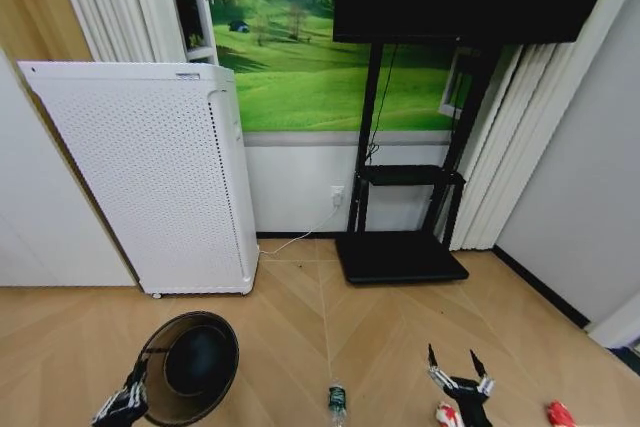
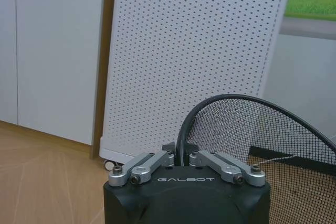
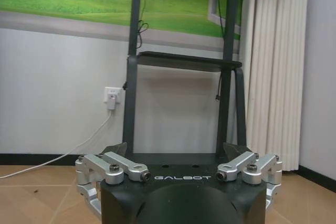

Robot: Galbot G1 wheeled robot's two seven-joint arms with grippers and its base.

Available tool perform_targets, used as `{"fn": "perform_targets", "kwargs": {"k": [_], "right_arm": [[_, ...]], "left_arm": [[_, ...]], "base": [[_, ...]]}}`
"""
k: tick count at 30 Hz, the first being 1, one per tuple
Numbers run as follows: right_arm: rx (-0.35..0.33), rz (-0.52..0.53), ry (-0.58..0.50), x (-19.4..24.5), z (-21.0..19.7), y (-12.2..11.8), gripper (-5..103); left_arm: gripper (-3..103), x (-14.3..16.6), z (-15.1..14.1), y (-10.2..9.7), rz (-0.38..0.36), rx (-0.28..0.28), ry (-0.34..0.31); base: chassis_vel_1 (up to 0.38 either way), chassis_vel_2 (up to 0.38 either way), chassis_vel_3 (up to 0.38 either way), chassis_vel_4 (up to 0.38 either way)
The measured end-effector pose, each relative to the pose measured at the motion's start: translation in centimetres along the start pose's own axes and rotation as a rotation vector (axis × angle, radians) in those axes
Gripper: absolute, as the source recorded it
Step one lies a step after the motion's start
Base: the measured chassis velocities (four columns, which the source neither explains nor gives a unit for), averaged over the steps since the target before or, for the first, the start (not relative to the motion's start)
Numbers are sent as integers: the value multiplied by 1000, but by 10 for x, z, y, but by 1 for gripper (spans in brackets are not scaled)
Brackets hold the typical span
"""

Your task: Pick up the trash bin and place the garbage on the floor into it.

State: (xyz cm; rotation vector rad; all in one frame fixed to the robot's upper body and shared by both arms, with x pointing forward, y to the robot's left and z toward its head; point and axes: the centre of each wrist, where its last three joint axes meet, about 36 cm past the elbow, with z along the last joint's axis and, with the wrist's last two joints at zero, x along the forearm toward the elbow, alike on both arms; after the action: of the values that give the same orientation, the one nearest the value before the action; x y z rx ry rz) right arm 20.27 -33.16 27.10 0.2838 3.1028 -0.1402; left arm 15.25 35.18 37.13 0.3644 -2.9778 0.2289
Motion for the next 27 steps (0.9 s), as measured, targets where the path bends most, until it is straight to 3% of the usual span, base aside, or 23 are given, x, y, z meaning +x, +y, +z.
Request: {"fn": "perform_targets", "kwargs": {"k": [21,24,27], "right_arm": [[16,-41,75,-20,0,-5,100],[31,-64,115,-23,7,-8,100],[59,-91,268,-33,27,-19,100]], "left_arm": [[7,-5,8,2,2,-3,-12],[7,-6,8,2,4,-4,-15],[7,-8,9,2,12,-22,-32]], "base": [[289,276,-294,-291],[78,28,13,-72],[-35,-12,35,15]]}}
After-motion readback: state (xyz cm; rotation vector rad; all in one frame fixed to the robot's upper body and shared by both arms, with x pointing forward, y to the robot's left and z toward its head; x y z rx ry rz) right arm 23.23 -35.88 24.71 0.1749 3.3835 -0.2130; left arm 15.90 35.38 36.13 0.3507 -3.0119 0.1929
